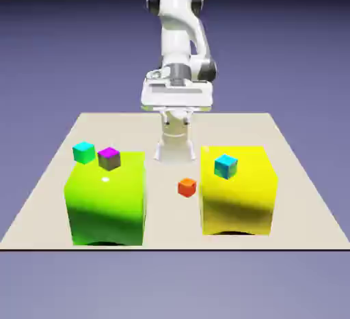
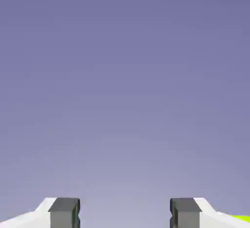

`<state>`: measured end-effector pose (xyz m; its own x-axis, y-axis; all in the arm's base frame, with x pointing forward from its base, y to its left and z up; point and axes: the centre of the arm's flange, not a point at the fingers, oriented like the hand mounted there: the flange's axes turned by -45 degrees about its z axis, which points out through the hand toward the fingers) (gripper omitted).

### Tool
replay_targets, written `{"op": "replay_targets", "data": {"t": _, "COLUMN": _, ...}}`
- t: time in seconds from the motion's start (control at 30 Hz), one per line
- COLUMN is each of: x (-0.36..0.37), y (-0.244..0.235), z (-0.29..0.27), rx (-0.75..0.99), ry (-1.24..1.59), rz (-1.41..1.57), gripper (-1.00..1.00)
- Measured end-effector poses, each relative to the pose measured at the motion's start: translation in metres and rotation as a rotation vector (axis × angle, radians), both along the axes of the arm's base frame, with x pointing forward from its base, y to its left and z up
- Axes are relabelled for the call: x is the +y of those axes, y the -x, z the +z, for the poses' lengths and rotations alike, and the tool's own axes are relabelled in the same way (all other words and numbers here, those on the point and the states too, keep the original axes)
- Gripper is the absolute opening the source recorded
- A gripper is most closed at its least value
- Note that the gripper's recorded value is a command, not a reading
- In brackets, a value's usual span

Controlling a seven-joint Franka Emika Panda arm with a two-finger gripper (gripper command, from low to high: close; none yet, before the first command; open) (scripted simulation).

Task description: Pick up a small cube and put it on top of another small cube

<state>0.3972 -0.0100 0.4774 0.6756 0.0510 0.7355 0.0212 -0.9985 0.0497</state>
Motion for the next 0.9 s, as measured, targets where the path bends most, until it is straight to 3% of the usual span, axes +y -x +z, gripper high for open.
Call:
{"op": "replay_targets", "data": {"t": 0.17, "x": -0.119, "y": -0.026, "z": -0.001, "rx": 0.109, "ry": -0.049, "rz": -0.224, "gripper": 0.00}}
{"op": "replay_targets", "data": {"t": 0.33, "x": -0.247, "y": -0.015, "z": -0.034, "rx": 0.274, "ry": -0.121, "rz": -0.463, "gripper": 0.00}}
{"op": "replay_targets", "data": {"t": 0.53, "x": -0.371, "y": 0.046, "z": -0.102, "rx": 0.524, "ry": -0.242, "rz": -0.731, "gripper": 0.00}}
{"op": "replay_targets", "data": {"t": 0.9, "x": -0.469, "y": 0.192, "z": -0.209, "rx": 0.986, "ry": -0.497, "rz": -1.106, "gripper": 0.00}}
